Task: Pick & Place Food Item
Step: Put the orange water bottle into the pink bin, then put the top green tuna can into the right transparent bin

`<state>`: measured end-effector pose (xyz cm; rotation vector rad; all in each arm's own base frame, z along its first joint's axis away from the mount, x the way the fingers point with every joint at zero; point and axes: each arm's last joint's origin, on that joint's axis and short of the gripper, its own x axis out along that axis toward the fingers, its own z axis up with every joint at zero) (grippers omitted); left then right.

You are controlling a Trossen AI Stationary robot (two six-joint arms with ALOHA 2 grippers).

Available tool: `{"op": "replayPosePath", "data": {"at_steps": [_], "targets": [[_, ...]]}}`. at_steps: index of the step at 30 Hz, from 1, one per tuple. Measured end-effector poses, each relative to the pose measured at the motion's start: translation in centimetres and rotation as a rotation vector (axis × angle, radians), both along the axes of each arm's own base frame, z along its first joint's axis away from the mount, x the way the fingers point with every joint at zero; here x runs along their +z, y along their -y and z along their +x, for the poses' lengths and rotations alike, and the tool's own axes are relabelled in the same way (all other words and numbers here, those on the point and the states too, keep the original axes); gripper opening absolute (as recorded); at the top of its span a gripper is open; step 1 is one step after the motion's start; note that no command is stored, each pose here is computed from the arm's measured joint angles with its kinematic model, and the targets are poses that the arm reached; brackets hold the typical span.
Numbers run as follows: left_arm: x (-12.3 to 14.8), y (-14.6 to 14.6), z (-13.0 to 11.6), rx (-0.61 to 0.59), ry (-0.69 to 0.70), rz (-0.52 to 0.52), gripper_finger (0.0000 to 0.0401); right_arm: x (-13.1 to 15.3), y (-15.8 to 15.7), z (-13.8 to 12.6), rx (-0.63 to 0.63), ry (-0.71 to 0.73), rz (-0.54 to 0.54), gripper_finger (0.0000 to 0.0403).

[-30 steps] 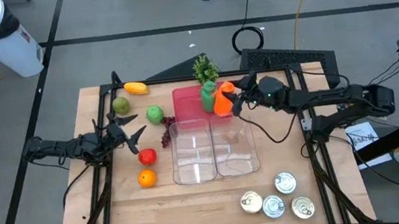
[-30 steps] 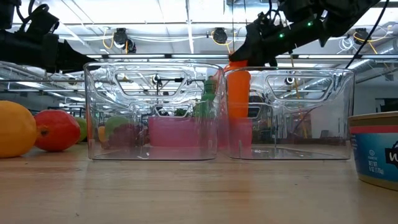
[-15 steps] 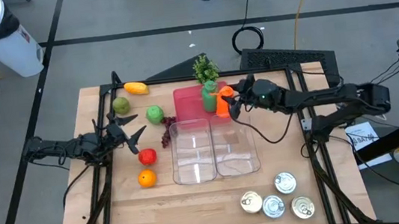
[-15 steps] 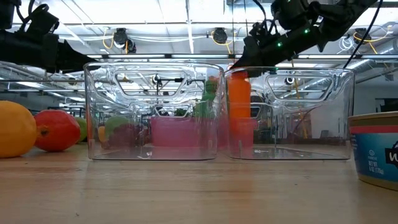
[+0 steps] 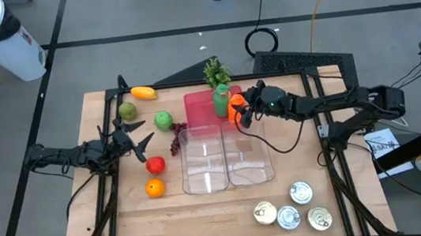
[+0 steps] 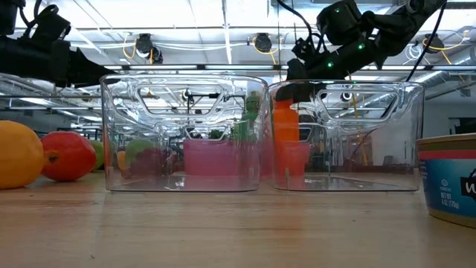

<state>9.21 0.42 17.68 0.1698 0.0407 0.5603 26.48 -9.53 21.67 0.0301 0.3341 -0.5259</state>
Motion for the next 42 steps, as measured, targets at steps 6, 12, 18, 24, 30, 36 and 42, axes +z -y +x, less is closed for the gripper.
{"op": "replayPosePath", "data": {"at_steps": [6, 12, 18, 24, 30, 36, 42], "targets": [[0.0, 0.0, 0.0, 0.000, 0.000, 0.000, 0.0273, -0.1, 0.0, 0.0, 0.003, -0.013, -0.003, 0.0263], [0.0, 0.0, 0.0, 0.000, 0.000, 0.000, 0.0273, 0.5, -0.7, -0.1, 0.032, -0.006, -0.032, 0.0305], [0.0, 0.0, 0.0, 0.000, -0.001, 0.000, 0.0273, 2.3, -1.5, -0.9, 0.055, 0.041, -0.077, 0.0329], [0.0, 0.0, 0.0, 0.000, 0.000, 0.000, 0.0273, 4.6, -2.5, -2.7, 0.075, 0.095, -0.105, 0.0328], [0.0, 0.0, 0.0, 0.000, 0.000, 0.000, 0.0273, 6.4, -4.6, -4.7, 0.151, 0.109, -0.103, 0.0326], [0.0, 0.0, 0.0, 0.000, 0.000, 0.000, 0.0273, 7.2, -8.6, -6.1, 0.496, 0.119, -0.039, 0.0323], [0.0, 0.0, 0.0, 0.000, 0.000, 0.000, 0.0273, 8.8, -13.4, -6.7, 0.659, 0.095, -0.005, 0.0323]]}}
